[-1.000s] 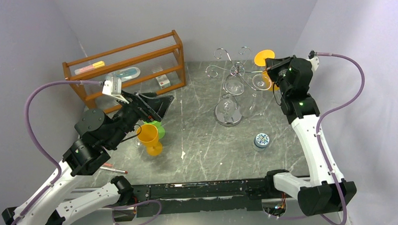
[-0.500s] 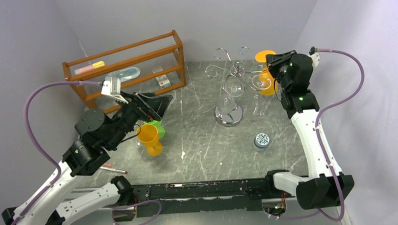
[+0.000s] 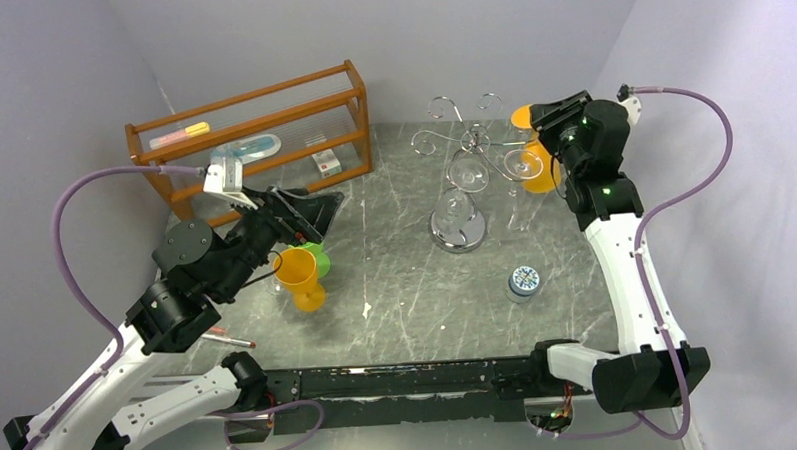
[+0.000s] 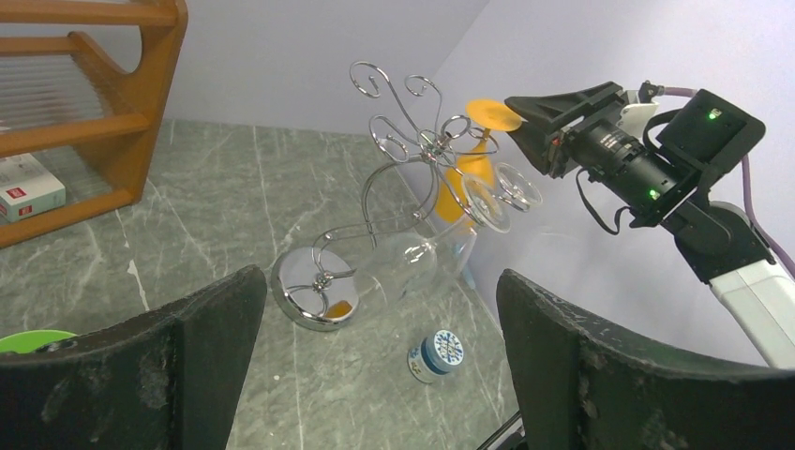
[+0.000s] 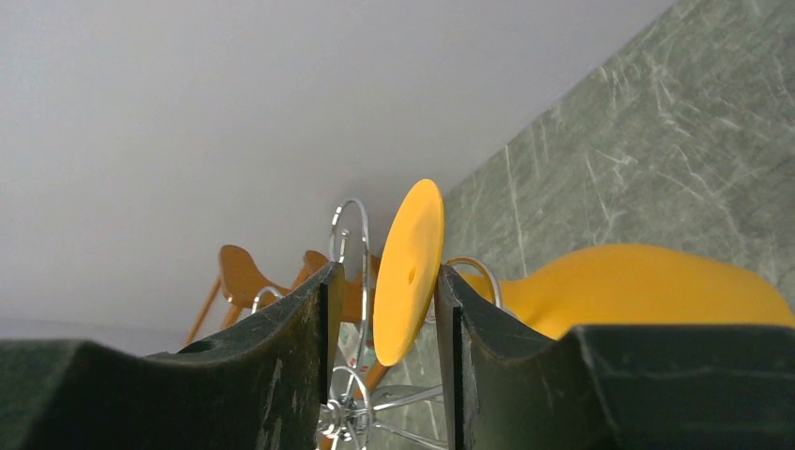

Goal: Place the wine glass upside down on the wine glass rack

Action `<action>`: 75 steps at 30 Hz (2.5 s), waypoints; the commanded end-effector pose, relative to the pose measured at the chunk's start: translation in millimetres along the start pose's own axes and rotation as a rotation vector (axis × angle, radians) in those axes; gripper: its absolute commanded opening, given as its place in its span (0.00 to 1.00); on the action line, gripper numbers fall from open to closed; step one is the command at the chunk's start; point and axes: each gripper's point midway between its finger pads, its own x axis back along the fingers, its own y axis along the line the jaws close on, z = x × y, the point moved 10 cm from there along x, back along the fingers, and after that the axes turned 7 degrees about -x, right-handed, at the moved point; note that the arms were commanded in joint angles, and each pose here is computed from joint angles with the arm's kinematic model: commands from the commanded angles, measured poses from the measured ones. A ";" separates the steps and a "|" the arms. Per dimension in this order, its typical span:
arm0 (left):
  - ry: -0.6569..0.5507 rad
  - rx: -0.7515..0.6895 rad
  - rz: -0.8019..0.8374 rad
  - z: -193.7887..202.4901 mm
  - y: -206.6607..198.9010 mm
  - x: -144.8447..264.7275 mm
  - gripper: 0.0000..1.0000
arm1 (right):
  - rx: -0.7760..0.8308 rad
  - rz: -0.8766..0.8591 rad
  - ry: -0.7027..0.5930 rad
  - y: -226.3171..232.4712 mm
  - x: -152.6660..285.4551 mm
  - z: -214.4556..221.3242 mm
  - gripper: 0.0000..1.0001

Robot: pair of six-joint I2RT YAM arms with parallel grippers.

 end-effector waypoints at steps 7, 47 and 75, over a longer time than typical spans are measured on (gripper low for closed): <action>0.015 -0.009 -0.022 5.1 4.1 2.3 0.96 | 0.096 0.043 0.032 -6.4 -8.2 -0.1 0.44; 0.700 -0.479 -0.627 116.5 93.8 -76.4 0.75 | 0.364 -0.237 -0.015 20.3 79.1 -28.3 0.50; 0.759 -0.312 -0.407 111.2 115.2 -93.5 0.05 | 0.301 -0.414 0.077 33.5 88.1 -19.0 0.60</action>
